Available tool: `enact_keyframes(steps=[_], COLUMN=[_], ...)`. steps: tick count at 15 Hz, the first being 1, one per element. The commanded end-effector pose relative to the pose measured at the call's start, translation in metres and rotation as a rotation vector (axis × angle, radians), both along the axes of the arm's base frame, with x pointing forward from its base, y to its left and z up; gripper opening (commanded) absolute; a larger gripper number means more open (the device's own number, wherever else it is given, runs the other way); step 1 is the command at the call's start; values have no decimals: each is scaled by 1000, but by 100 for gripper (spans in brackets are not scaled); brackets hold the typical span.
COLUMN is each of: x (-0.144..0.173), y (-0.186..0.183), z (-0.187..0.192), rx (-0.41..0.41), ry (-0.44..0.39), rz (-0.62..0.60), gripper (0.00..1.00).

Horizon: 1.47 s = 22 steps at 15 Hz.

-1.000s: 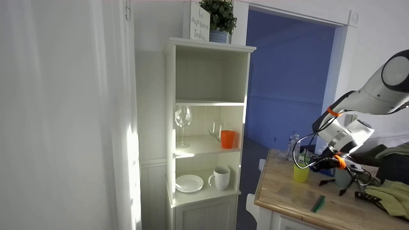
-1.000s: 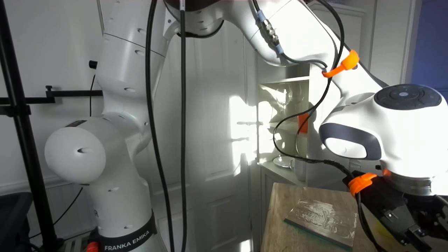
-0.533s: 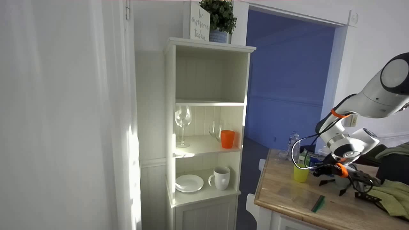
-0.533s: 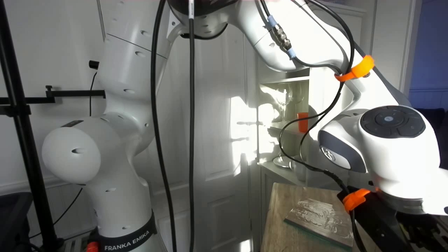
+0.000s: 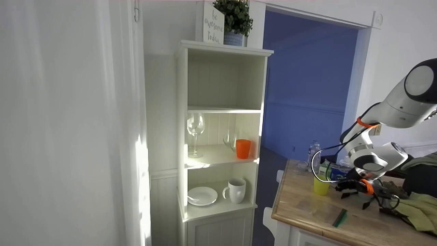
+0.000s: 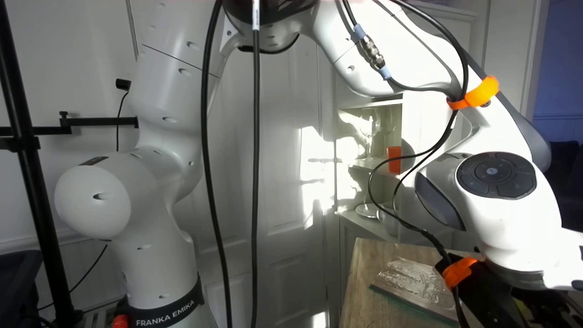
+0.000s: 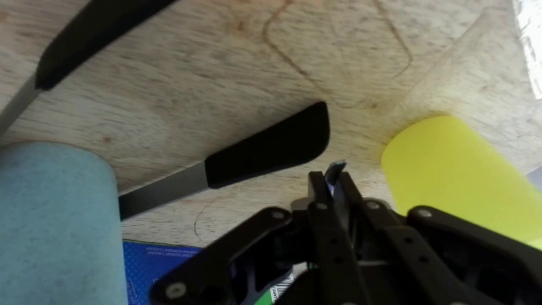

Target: Remove the spoon from the yellow cup and put it on the counter top

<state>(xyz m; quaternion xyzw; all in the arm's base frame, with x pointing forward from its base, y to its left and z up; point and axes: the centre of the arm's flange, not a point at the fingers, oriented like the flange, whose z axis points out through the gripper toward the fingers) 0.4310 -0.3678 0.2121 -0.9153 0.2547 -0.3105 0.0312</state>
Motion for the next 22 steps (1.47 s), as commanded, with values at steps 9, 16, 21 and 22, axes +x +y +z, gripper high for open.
enact_keyframes(steps=[9,16,21,22], x=[0,2,11,11], y=[6,15,11,9], z=[-10,34,78,87], rx=[-17,-46,-99,-111], ry=[-19,-28,-71,-74], rz=[-11,43,59,54], gripper=[66,100,100,100])
